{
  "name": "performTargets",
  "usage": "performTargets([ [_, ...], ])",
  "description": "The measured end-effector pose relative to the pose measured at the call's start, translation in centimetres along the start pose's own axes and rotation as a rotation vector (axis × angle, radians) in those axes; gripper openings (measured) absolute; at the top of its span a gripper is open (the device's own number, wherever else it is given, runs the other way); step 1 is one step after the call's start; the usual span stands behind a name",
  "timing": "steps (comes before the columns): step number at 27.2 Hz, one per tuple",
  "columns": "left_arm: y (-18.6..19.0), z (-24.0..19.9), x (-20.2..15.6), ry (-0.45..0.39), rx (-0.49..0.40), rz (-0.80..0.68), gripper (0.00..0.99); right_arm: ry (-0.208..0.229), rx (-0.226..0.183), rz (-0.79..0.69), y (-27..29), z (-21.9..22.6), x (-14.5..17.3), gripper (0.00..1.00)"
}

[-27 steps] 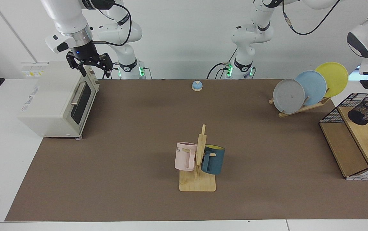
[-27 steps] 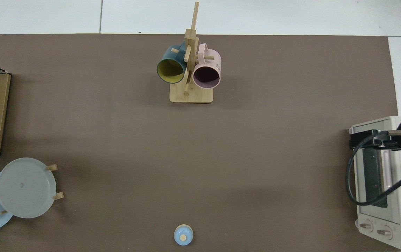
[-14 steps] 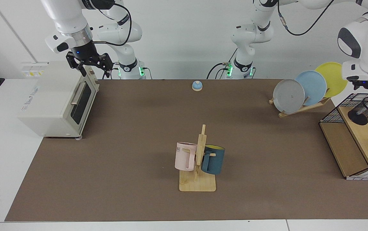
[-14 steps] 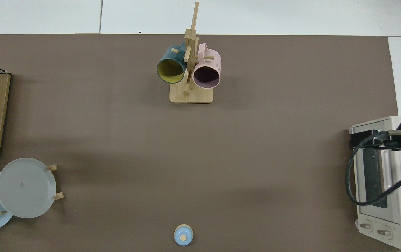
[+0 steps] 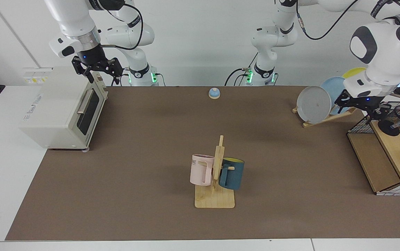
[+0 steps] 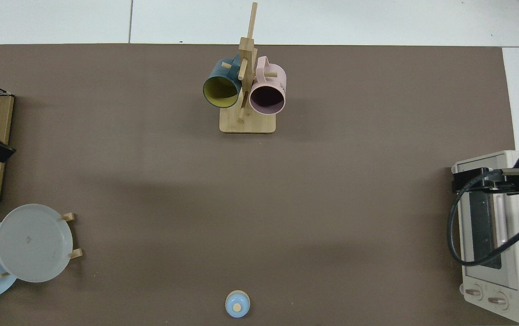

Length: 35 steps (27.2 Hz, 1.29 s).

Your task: Put markers into pen holder

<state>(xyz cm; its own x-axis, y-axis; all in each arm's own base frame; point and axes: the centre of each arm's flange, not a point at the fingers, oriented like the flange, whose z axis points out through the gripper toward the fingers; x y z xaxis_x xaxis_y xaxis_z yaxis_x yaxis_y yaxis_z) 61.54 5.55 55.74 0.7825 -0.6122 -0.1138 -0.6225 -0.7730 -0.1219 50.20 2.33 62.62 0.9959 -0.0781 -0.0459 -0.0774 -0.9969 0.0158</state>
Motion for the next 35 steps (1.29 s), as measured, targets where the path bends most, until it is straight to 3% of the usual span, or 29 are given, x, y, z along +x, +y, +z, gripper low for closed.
performTargets([
  [5,4.8,-0.8,3.8,0.015,-0.037,-0.213,0.991,0.000,0.000,0.000,0.0,0.0,0.0,1.00],
  [11,7.1,-1.2,5.3,0.016,-0.064,-0.344,0.991,0.000,0.000,0.000,0.0,0.0,0.0,1.00],
  [20,6.1,-1.2,3.7,0.024,-0.172,-0.445,0.991,0.000,0.000,0.000,0.0,0.0,0.0,1.00],
  [30,9.0,-8.0,1.5,0.103,-0.116,-0.449,0.991,0.000,0.000,0.000,0.0,0.0,0.0,1.00],
  [35,8.8,-8.9,0.2,0.110,-0.100,-0.470,0.991,0.000,0.000,0.000,0.0,0.0,0.0,1.00],
])
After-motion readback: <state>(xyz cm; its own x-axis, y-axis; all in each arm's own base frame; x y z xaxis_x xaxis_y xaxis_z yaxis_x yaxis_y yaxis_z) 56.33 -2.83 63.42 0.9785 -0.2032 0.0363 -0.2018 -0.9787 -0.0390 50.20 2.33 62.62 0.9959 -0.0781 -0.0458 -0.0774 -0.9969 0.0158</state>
